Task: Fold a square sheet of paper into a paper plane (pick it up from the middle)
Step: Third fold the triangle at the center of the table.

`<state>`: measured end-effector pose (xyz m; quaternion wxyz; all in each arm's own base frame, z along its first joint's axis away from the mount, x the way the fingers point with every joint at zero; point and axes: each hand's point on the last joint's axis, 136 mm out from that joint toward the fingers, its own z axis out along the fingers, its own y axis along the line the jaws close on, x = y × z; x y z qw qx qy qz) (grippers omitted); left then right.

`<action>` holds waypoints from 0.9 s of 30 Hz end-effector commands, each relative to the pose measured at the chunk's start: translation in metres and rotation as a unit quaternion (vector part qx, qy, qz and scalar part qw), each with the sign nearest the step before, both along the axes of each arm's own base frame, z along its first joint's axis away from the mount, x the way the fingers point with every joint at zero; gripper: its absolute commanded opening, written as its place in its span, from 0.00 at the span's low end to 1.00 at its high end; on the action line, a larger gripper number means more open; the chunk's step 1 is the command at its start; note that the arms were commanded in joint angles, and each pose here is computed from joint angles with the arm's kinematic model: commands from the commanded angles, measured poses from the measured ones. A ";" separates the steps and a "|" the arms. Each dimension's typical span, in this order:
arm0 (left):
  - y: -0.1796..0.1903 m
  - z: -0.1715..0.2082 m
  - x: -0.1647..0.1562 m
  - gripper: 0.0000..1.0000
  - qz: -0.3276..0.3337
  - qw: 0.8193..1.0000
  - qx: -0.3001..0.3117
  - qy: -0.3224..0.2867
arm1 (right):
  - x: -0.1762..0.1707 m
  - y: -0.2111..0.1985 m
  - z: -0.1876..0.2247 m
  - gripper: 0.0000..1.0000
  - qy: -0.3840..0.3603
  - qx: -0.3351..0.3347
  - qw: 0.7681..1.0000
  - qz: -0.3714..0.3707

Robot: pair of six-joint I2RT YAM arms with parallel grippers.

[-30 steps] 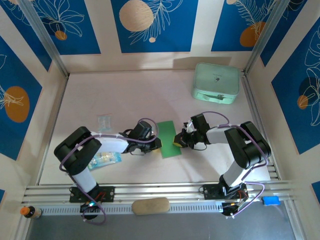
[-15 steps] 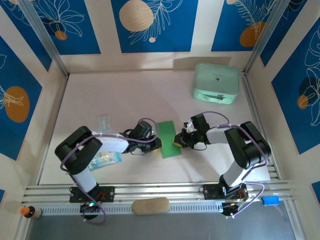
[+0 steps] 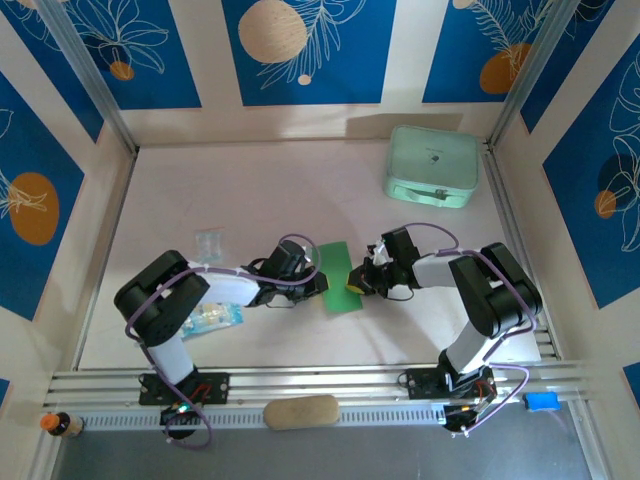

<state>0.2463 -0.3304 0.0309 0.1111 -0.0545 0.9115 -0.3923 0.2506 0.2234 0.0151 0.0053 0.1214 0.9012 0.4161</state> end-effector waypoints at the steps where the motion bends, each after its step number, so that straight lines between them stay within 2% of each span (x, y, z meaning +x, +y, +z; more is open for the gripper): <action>1: -0.003 0.003 0.001 0.16 0.001 1.000 -0.010 0.000 | -0.024 -0.015 -0.021 0.07 0.052 -0.034 0.998 -0.008; 6: 0.001 0.004 0.001 0.10 0.006 1.000 -0.001 0.000 | -0.023 -0.015 -0.018 0.07 0.045 -0.031 0.998 -0.008; 9: 0.004 0.005 0.001 0.03 0.010 1.000 0.001 -0.003 | -0.021 -0.012 -0.008 0.09 0.020 -0.016 1.000 0.000; 13: 0.006 0.011 0.000 0.00 0.012 1.000 -0.001 -0.004 | -0.016 -0.009 0.016 0.18 -0.039 0.000 0.999 0.004; 19: 0.009 0.020 -0.004 0.00 0.015 1.000 -0.014 -0.001 | -0.012 -0.012 0.053 0.42 -0.132 -0.010 0.991 0.014; 27: 0.016 0.020 -0.008 0.00 0.017 1.000 -0.015 0.006 | -0.010 -0.009 0.071 0.50 -0.219 -0.044 0.974 0.030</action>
